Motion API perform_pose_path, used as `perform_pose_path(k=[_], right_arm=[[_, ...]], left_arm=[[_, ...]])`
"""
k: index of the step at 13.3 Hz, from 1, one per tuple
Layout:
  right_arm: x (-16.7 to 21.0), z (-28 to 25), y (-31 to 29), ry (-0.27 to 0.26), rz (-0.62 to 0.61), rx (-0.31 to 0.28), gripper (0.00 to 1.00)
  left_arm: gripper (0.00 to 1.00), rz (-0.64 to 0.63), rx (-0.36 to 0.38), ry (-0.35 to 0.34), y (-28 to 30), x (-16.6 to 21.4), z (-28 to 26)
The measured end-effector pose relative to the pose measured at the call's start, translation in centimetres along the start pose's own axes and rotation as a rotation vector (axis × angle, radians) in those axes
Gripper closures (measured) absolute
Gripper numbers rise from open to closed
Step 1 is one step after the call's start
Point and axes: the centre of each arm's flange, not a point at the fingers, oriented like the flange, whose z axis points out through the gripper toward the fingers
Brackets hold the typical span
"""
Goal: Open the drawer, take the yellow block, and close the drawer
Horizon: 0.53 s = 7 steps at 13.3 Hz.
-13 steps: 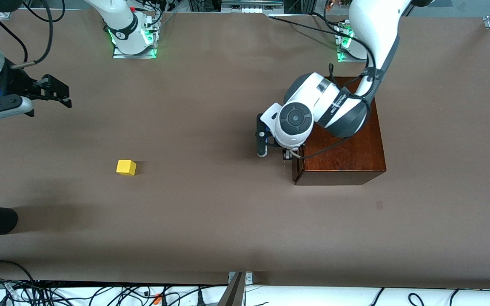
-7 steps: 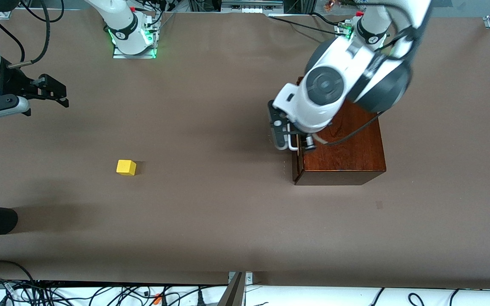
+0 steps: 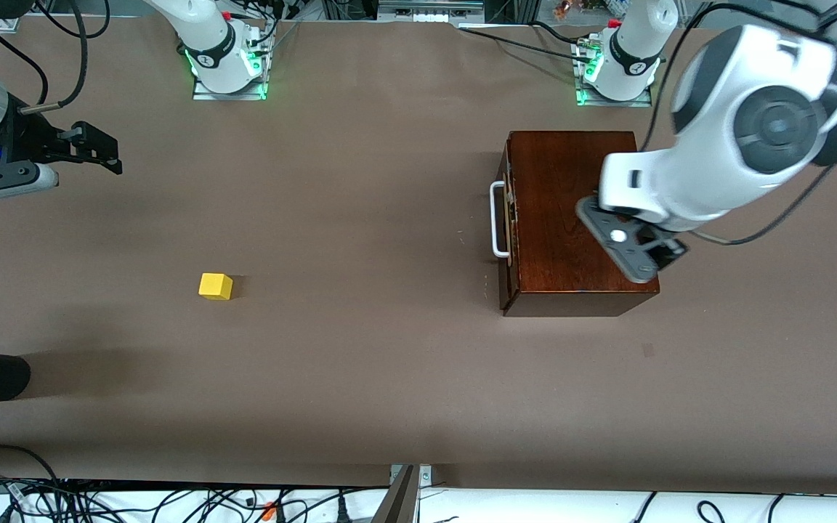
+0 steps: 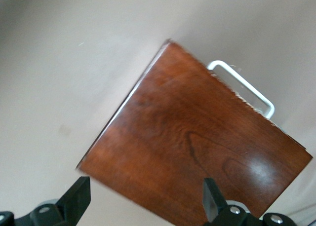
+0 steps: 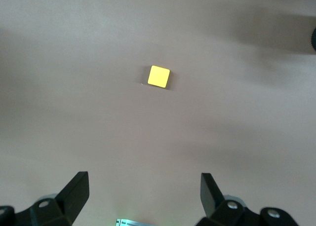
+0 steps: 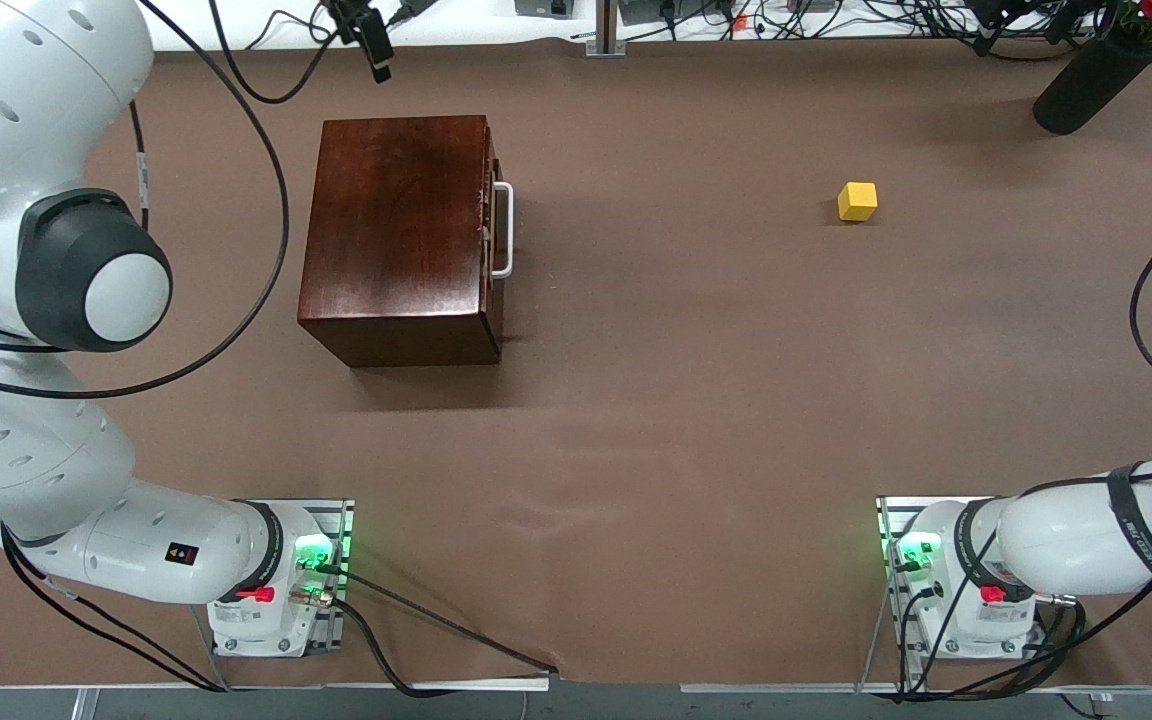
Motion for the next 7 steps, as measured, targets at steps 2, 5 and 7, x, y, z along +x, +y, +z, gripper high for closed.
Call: perform_pose_path(k=[2, 5, 7], right_arm=[[0.0, 0.0, 0.1, -0.001, 0.001, -0.01, 0.0], [0.0, 0.0, 0.0, -0.001, 0.0, -0.012, 0.0], [0.0, 0.0, 0.0, 0.0, 0.0, -0.012, 0.0]], left_arm=[[0.0, -0.156, 0.014, 0.013, -0.8, -2.2, -1.9], [0.0, -0.505, 0.018, 0.021, -2.9, -7.2, -3.4], [0.0, -0.679, 0.025, 0.053, -4.6, -10.0, -3.2]])
